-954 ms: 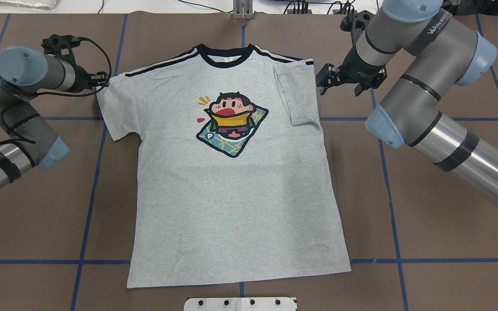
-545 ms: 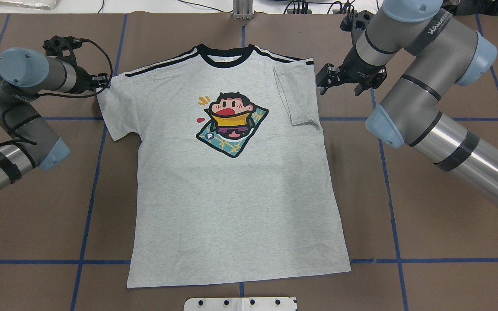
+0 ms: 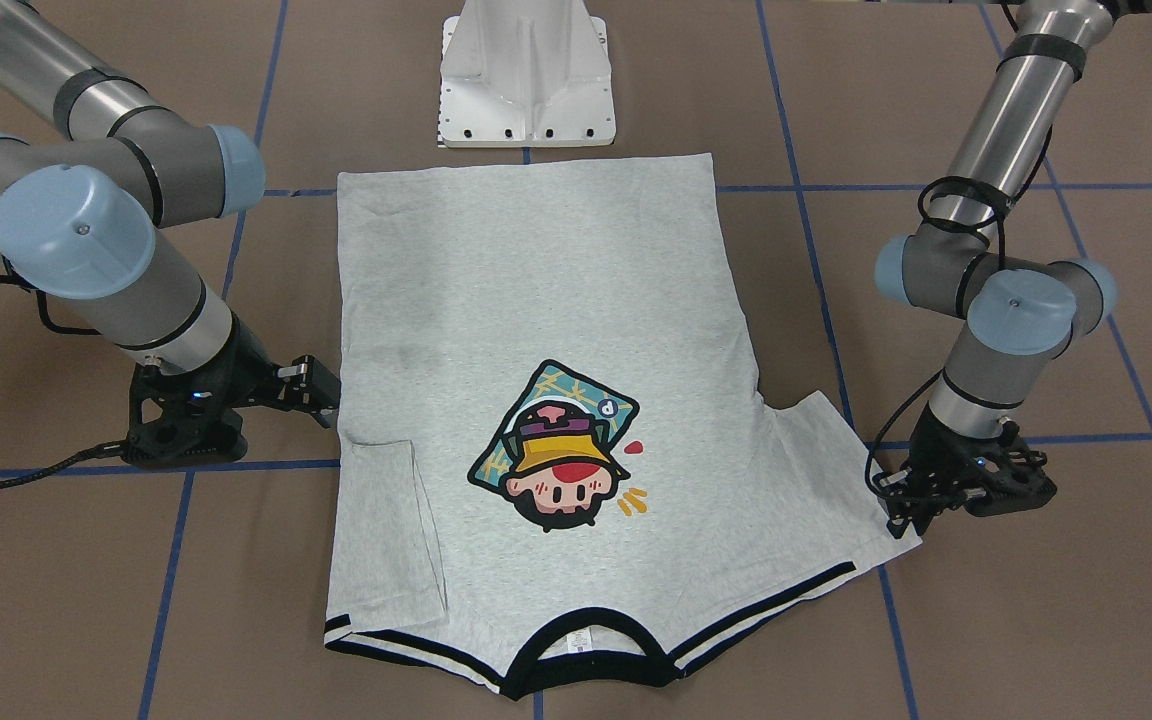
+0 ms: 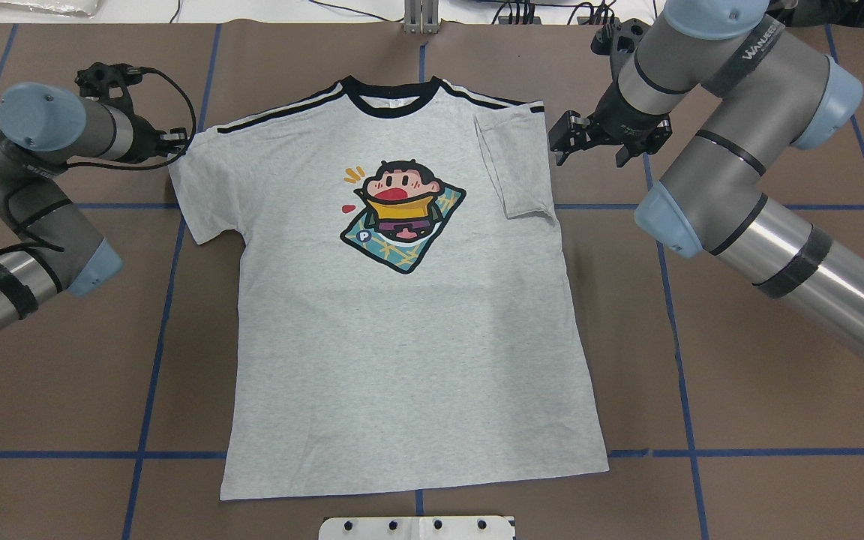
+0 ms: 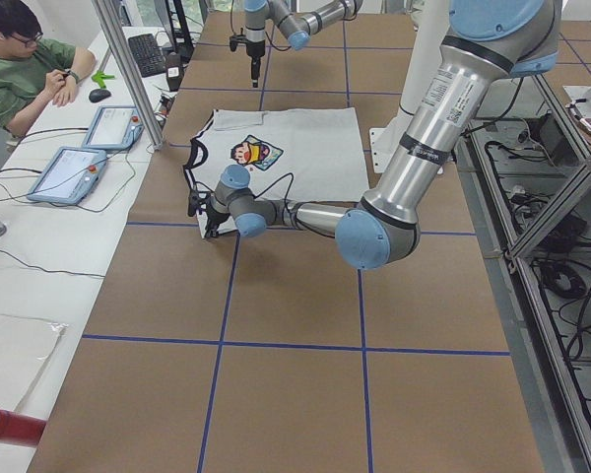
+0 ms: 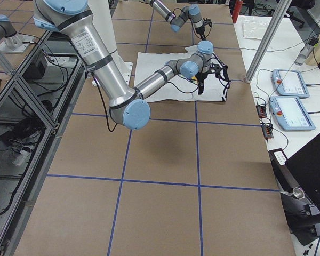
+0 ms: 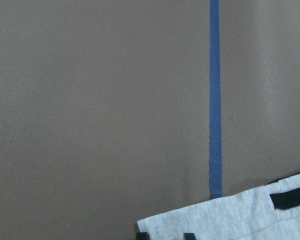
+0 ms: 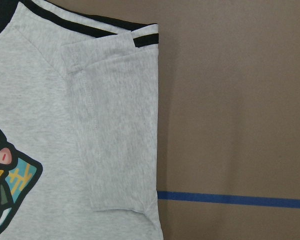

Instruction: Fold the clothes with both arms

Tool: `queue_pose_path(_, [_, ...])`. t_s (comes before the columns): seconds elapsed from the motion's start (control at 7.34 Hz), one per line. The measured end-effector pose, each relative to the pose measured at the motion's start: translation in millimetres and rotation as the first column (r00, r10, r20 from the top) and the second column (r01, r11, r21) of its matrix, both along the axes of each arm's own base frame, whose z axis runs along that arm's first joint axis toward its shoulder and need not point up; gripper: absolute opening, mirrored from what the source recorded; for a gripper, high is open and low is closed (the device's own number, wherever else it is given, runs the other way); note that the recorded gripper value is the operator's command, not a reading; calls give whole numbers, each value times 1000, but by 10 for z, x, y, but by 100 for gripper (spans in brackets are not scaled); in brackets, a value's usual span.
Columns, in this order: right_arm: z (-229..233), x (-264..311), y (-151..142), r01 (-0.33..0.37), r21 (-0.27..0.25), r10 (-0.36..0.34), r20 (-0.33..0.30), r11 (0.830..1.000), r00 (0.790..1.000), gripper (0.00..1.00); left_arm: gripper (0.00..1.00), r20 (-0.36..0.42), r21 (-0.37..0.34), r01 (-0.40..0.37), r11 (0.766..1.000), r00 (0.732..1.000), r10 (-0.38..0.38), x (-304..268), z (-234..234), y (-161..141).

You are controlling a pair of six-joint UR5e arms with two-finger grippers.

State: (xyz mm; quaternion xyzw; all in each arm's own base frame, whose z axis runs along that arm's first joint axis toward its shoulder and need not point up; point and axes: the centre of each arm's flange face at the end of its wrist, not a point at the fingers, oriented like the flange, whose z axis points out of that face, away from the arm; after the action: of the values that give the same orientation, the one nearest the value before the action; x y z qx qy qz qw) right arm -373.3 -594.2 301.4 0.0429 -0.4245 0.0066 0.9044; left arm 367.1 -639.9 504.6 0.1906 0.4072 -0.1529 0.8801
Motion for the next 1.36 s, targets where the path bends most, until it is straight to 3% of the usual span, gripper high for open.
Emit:
queue_pose_path(0.27, [3, -1, -1, 0, -1, 0, 0, 1000, 1000, 100, 0, -5, 3, -3, 1000, 1000, 3, 2, -47, 1])
queue_pose_path(0.82, [11, 5, -1, -1, -1, 1, -1, 1000, 1000, 100, 0, -15, -3, 6, 1000, 1000, -6, -10, -439, 6])
queue_pose_path(1.36, [130, 16, 16, 2, -12, -2, -12, 1000, 1000, 100, 0, -93, -97, 56, 994, 994, -65, 264, -1276, -2])
